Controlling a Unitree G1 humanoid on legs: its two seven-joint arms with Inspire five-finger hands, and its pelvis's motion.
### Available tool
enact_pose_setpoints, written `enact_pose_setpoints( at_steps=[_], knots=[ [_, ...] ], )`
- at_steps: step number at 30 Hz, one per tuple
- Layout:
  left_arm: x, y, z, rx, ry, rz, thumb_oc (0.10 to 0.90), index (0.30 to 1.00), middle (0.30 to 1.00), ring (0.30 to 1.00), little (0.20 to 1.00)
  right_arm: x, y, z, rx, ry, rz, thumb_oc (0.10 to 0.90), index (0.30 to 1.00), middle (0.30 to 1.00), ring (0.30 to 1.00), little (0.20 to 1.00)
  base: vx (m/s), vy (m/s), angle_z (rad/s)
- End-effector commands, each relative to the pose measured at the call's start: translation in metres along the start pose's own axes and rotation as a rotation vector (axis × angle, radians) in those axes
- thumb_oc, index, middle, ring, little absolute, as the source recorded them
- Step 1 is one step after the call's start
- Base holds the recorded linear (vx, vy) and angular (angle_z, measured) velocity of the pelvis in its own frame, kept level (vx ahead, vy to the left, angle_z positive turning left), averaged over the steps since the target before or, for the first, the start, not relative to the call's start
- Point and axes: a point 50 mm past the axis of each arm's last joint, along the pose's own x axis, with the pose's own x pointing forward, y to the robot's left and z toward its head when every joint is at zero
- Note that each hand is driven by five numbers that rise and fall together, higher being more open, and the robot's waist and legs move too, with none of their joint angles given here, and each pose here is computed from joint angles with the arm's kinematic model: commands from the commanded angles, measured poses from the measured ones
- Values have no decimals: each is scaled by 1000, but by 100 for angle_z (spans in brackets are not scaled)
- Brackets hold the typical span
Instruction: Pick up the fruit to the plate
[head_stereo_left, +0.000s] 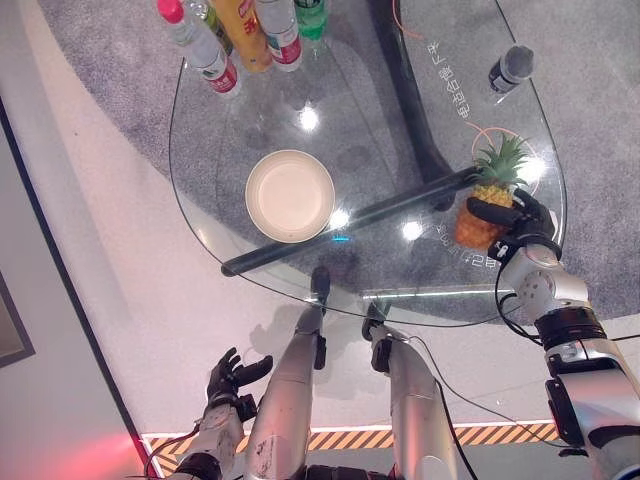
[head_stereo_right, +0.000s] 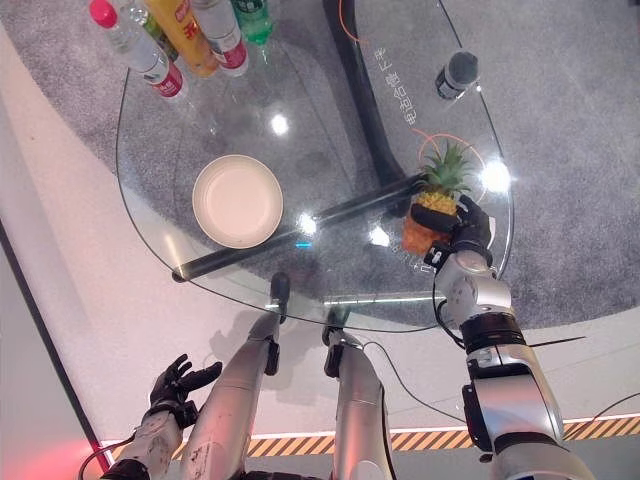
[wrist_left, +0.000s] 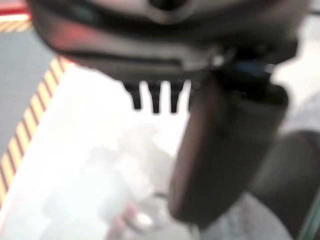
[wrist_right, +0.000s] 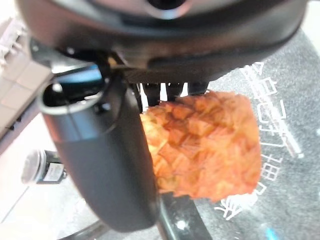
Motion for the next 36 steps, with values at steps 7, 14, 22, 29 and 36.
enact_pose_setpoints(
  at_steps=[7, 14, 22, 29, 36],
  knots=[
    [-11, 21, -30, 28, 69, 45, 800, 900, 900, 900, 900, -1, -1, -27, -129, 168, 86, 100, 300, 300, 300, 200, 15, -3, 0],
    [-10, 23, -28, 30, 61, 44, 800, 900, 900, 900, 900, -2, 0, -33, -143, 193, 126, 100, 300, 300, 300, 200, 9, -7, 4],
    [-13, 27, -30, -2, 43, 70, 800, 900, 900, 900, 900, -7, 7, -28, -61, 117, 159, 100, 300, 300, 300, 200, 8, -1, 1],
    [-10, 32, -11, -116, -55, 125, 800, 900, 900, 900, 900, -28, 30, -5, 100, -86, 249, 100, 300, 300, 300, 200, -32, 3, 0],
    [-10, 37, 16, -273, -199, 168, 800, 900, 900, 900, 900, -63, 48, 12, 235, -275, 406, 100, 300, 300, 300, 200, -4, -3, -2]
  ],
)
